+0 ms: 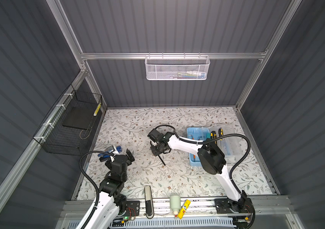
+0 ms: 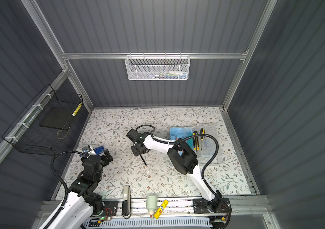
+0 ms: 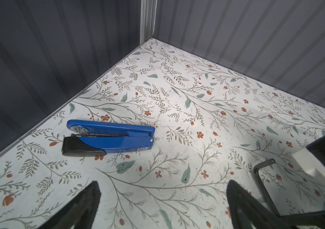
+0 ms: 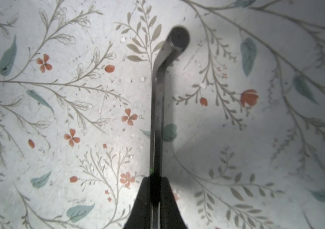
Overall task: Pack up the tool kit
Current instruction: 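Carry the black hex key over the blue box with the right gripper, then lower the black hex key into the box and open the right gripper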
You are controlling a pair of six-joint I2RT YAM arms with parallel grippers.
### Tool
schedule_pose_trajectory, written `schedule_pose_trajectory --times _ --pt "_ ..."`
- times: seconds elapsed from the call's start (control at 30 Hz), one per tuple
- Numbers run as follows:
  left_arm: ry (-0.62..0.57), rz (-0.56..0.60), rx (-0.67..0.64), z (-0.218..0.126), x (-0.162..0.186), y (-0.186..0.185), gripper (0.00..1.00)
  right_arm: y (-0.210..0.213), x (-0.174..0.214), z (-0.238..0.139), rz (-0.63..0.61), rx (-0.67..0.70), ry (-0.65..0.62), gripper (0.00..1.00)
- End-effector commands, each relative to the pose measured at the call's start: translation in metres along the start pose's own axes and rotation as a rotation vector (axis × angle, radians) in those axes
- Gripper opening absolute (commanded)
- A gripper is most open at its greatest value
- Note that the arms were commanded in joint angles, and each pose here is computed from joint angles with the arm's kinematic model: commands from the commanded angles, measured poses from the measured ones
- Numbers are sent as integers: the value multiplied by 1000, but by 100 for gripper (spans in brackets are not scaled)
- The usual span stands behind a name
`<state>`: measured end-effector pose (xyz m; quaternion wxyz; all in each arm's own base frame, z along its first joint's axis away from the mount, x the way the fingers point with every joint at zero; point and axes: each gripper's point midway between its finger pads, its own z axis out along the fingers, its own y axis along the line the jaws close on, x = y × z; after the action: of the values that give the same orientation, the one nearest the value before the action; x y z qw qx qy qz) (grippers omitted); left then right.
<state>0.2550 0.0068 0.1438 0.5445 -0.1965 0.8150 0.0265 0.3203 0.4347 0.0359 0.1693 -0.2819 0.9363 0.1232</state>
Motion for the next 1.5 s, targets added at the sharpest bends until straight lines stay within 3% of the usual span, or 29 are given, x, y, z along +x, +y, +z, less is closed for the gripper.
schedule_pose_trajectory --times 0.0,0.2,0.5,0.8,1.03,1.47 --pt "-7 5 -5 1 -2 1 99 -5 -19 -30 51 -4 -95 0" --pt "-6 5 -5 1 -2 1 100 -32 -19 -52 106 24 -131 0" --pt "-5 7 -1 1 -2 0 99 -97 -10 -118 199 140 -217 0" --pt "-6 7 0 1 -2 0 100 -170 30 -168 336 240 -258 0" --pt "-5 9 0 1 -2 -1 99 -213 64 -168 380 343 -201 0" --pt "-2 11 2 2 -2 -1 100 -244 92 -120 406 430 -58 0"
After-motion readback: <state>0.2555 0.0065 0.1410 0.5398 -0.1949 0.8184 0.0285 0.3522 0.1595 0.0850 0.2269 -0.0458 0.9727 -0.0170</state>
